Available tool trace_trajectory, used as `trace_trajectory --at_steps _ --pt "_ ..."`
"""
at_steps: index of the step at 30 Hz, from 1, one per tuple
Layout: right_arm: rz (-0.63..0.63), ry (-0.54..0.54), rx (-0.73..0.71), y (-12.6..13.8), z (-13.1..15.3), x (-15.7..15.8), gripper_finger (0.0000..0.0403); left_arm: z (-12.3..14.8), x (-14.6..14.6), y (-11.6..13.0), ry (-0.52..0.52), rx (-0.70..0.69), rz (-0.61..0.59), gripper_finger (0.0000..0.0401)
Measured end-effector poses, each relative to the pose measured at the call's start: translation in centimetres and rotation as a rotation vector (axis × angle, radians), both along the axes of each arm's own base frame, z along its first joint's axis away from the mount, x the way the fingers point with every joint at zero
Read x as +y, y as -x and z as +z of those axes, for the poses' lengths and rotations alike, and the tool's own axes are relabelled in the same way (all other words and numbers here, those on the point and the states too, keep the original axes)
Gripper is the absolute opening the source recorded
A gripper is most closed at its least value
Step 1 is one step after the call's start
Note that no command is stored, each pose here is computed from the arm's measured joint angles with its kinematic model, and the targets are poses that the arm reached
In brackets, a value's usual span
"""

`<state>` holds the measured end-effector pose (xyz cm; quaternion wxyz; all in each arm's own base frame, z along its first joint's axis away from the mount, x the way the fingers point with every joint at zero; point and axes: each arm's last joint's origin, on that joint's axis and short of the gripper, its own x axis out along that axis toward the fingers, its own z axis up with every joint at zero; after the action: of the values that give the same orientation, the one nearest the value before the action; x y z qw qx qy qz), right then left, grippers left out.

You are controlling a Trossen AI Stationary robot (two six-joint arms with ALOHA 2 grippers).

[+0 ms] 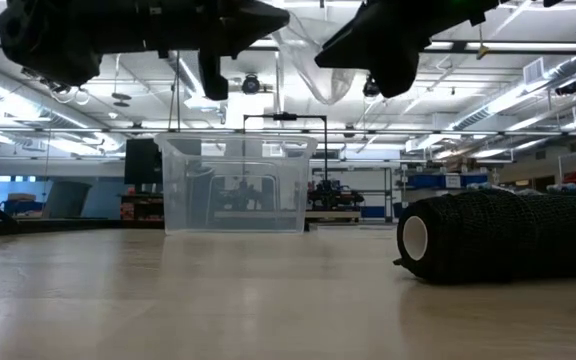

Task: Roll bandage
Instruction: Open the transparent zip bag

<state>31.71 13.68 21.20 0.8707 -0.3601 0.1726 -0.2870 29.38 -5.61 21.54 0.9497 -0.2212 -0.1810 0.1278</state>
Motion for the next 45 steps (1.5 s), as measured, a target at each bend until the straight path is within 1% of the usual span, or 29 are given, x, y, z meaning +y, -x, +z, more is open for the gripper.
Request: trace_trajectory --at_steps 7,10,13,16,17,20,23,26,29,34,39,42,45 --pt "0.023 -0.017 -0.028 -0.1 0.3 0.1 0.0134 0.1 0.3 -0.2 0.003 -0.005 0.011 0.0000" --pt "0.019 -0.016 -0.052 -0.2 0.7 0.0 0.0125 0.1 0.3 -0.2 0.005 -0.007 0.010 0.0000" --pt "0.021 -0.003 -0.065 -0.2 1.0 0.0 0.0090 0.1 0.3 -0.2 0.005 -0.004 0.011 0.0000" --pt "0.018 0.016 -0.063 -0.2 1.2 0.0 0.0026 0.1 0.3 -0.2 0.005 -0.003 0.010 0.0000" --pt "0.018 0.020 -0.060 -0.2 1.2 0.0 0.0014 0.1 0.3 -0.2 0.005 -0.003 0.010 0.0000" --pt "0.002 0.017 -0.064 -0.2 1.2 0.0 0.0009 0.1 0.3 -0.2 0.001 -0.004 0.003 0.0000" --pt "-0.004 0.018 -0.064 -0.1 1.2 0.1 0.0004 0.1 0.1 -0.3 -0.021 -0.006 -0.044 0.0000" --pt "-0.005 0.014 -0.076 0.2 1.4 0.6 0.0003 -0.2 -0.2 -0.4 -0.089 0.038 -0.115 0.0003" --pt "-0.027 0.006 -0.098 1.0 2.2 1.3 0.0002 -0.7 -0.7 -0.5 -0.148 0.092 -0.177 0.0014" --pt "-0.040 -0.023 -0.147 2.5 4.0 2.1 0.0001 -1.3 -1.6 -0.5 -0.261 0.168 -0.232 0.0054" --pt "-0.120 -0.035 -0.170 4.0 5.7 2.2 0.0001 -1.5 -2.9 -0.2 -0.351 0.196 -0.256 0.0097" --pt "-0.123 -0.050 -0.187 4.6 6.3 2.4 0.0001 -1.7 -3.8 0.1 -0.414 0.230 -0.213 0.0116" --pt "-0.091 -0.086 -0.219 5.5 7.0 3.1 0.0001 -1.7 -4.9 0.7 -0.512 0.296 -0.072 0.0127"
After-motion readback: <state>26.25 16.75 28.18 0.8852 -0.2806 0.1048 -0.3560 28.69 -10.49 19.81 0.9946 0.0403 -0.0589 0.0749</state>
